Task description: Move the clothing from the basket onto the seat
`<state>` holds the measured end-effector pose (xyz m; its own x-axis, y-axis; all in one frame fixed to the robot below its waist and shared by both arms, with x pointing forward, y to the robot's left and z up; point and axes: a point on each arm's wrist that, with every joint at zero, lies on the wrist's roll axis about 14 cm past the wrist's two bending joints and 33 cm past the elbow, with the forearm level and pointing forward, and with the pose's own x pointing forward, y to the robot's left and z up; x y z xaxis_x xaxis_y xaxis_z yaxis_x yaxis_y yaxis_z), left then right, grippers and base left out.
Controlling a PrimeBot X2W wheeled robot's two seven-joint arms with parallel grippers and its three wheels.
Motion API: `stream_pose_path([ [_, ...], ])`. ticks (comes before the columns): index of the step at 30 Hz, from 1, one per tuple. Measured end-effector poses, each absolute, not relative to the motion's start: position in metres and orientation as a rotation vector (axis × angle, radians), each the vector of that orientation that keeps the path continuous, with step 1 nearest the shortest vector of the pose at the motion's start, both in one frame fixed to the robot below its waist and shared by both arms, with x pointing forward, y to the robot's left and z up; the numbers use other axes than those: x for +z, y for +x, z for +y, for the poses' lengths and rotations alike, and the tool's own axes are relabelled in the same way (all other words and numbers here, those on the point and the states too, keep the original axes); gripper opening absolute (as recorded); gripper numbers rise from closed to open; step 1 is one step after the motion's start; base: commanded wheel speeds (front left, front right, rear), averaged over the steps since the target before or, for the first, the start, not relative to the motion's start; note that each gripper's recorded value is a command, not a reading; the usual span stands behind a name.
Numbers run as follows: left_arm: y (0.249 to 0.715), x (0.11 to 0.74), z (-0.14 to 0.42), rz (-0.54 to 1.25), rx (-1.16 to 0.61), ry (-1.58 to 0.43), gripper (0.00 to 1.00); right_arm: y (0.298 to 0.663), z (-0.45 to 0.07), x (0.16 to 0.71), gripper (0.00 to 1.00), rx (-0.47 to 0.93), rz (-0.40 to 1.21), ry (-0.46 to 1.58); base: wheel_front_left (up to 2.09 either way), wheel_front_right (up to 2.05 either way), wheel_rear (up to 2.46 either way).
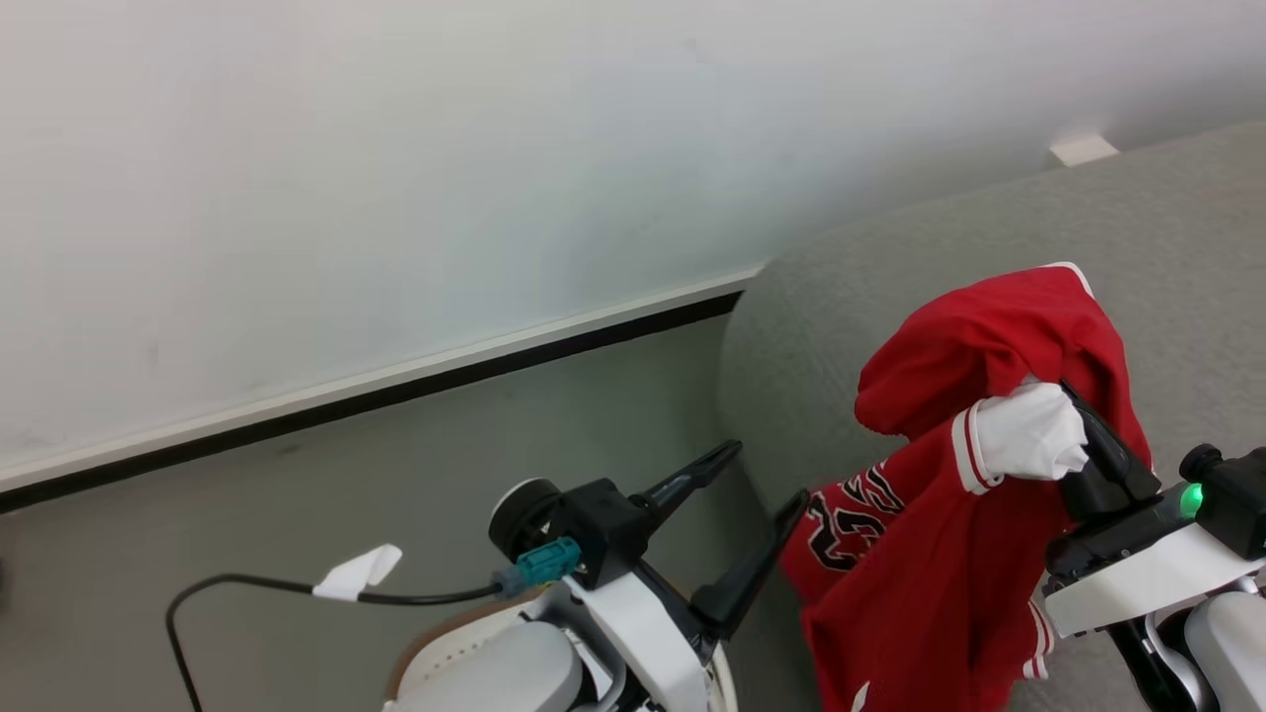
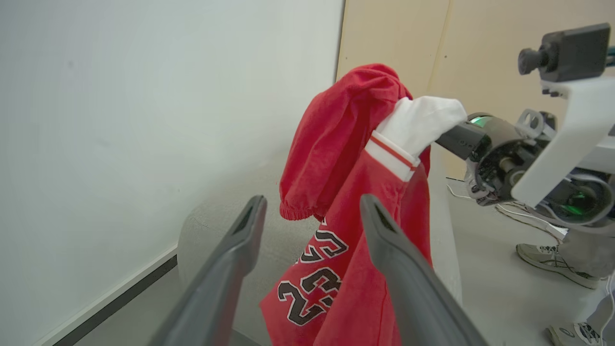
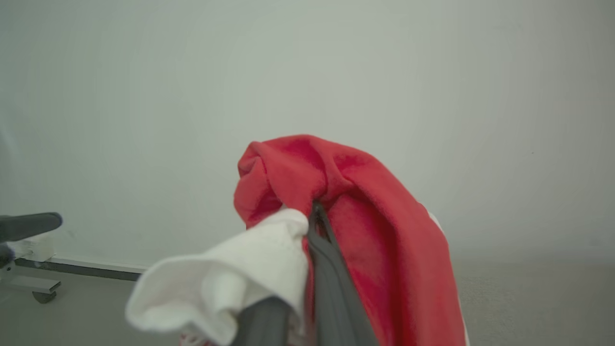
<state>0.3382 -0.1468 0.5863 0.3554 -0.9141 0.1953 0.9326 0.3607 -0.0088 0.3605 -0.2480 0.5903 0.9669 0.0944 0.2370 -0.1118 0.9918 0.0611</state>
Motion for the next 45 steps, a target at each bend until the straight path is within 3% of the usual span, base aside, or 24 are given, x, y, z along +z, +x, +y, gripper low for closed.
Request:
stream_pose_path([
  [9, 0.322, 0.579, -0.179, -0.157, -1.311, -0.140, 1.00, 0.339, -0.275, 0.590, 0.00, 0.015, -0.234, 0.061, 0.00, 0.00, 0.00],
  [17, 0.327, 0.569, -0.184, -0.137, -1.329, -0.154, 1.00, 0.348, -0.280, 0.592, 0.00, -0.002, -0.237, 0.062, 0.00, 0.00, 0.00],
  [32, 0.363, 0.546, -0.168, -0.094, -1.283, -0.169, 1.00, 0.438, -0.313, 0.677, 0.00, 0.058, -0.298, -0.148, 0.00, 0.00, 0.00],
  [45, 0.410, 0.503, -0.143, -0.023, -1.220, -0.174, 1.00, 0.520, -0.383, 0.778, 0.00, -0.092, -0.410, -0.247, 0.00, 0.00, 0.00],
])
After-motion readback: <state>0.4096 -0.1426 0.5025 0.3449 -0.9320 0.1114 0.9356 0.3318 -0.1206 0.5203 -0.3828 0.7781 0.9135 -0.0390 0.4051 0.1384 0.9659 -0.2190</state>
